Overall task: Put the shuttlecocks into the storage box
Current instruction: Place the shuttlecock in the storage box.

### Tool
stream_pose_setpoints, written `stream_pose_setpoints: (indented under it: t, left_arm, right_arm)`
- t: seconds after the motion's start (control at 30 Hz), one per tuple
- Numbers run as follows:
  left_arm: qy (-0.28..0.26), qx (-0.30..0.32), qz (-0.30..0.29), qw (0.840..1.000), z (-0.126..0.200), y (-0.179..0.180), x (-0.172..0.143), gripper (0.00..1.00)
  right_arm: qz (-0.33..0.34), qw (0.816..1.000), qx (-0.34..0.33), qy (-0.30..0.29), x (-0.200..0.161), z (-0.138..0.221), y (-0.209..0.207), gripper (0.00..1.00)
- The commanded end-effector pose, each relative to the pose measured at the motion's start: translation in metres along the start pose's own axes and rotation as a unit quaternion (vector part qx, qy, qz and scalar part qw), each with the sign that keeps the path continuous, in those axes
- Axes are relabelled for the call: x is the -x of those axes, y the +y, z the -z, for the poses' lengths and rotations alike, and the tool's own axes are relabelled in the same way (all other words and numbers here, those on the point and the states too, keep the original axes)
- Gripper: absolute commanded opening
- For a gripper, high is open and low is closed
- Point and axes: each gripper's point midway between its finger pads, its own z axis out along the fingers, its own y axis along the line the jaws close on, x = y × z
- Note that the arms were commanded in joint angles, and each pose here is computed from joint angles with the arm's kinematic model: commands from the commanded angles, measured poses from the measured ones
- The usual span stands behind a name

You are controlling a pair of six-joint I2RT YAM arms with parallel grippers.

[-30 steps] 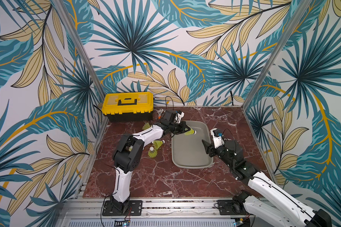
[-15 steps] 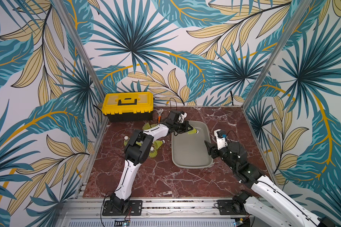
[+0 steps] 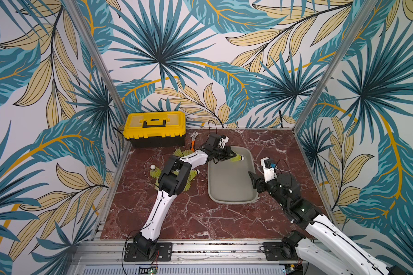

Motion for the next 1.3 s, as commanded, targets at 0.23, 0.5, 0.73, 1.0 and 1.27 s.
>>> stream_pose_setpoints:
  t: [0.23, 0.5, 0.73, 1.0, 1.27]
  left_arm:
    - [-0.030, -0.027, -0.022, 0.999, -0.005, -0.019, 0.022, 0.00]
    - [-0.029, -0.025, -0.022, 0.999, -0.007, -0.019, 0.025, 0.10]
    - [-0.024, -0.025, -0.019, 0.999, -0.010, -0.017, 0.024, 0.25]
    - [-0.024, -0.015, -0.027, 0.999, -0.005, -0.022, 0.026, 0.37]
    - [-0.032, 0.029, -0.043, 0.998, 0.012, -0.027, 0.031, 0.45]
  right_arm:
    - [-0.008, 1.000, 0.002, 0.016, -0.017, 0.000, 0.001, 0.65]
    - [-0.009, 1.000, 0.002, 0.022, -0.020, 0.000, 0.000, 0.65]
    - [-0.008, 1.000, 0.001, 0.023, -0.021, 0.001, 0.000, 0.65]
    - [-0.008, 1.000, 0.000, 0.023, -0.021, 0.001, -0.001, 0.65]
    - [-0.007, 1.000, -0.003, 0.021, -0.021, 0.003, -0.002, 0.65]
